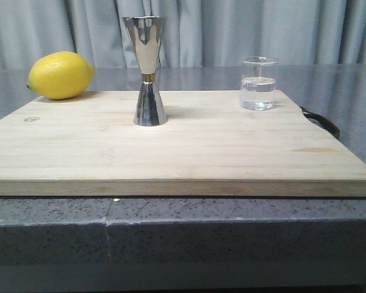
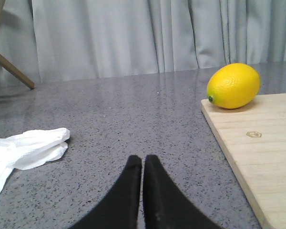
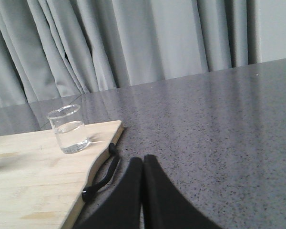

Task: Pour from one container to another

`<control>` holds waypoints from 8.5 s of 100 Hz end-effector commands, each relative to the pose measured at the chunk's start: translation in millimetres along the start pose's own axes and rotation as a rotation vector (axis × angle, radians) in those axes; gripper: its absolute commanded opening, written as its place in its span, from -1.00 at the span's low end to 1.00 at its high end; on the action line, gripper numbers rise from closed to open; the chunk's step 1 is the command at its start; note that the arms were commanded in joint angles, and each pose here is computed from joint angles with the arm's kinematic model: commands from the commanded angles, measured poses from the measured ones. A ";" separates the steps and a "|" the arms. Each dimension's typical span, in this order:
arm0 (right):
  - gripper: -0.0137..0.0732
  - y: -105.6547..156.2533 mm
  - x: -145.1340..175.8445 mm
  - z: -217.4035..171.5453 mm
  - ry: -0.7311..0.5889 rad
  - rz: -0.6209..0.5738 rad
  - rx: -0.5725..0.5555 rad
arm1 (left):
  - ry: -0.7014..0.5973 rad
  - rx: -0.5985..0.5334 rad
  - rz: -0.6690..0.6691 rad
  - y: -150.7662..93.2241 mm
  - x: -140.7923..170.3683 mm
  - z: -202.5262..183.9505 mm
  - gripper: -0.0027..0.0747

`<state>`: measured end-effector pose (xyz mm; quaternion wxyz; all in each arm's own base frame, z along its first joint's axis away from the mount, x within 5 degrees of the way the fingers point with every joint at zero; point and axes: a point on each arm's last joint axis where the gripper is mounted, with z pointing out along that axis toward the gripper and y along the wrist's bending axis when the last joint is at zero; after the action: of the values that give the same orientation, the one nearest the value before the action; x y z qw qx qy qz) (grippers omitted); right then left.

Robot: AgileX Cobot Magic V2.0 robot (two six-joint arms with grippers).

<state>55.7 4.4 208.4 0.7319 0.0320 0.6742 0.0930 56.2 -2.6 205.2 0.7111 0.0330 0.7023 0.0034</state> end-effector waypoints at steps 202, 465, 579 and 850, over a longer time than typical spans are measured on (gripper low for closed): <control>0.36 51.9 -63.3 172.1 0.423 -0.067 -0.114 | 0.182 0.735 -0.208 -56.7 -92.8 118.5 0.44; 0.36 57.0 -46.0 197.2 0.345 -0.088 -0.123 | 0.163 1.322 -0.130 -174.5 -46.9 261.8 0.34; 0.36 60.3 -29.1 183.8 0.248 -0.120 -0.170 | 0.116 1.388 -0.165 -175.6 -57.0 255.4 -0.98; -0.16 94.3 8.6 245.2 0.018 -0.275 -0.312 | 0.103 1.509 -0.125 -194.9 -90.0 246.4 -0.98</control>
<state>294.3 117.0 200.7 0.6647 -0.1602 0.7222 0.1049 302.3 -210.2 253.4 0.4354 0.4701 0.5924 -0.4884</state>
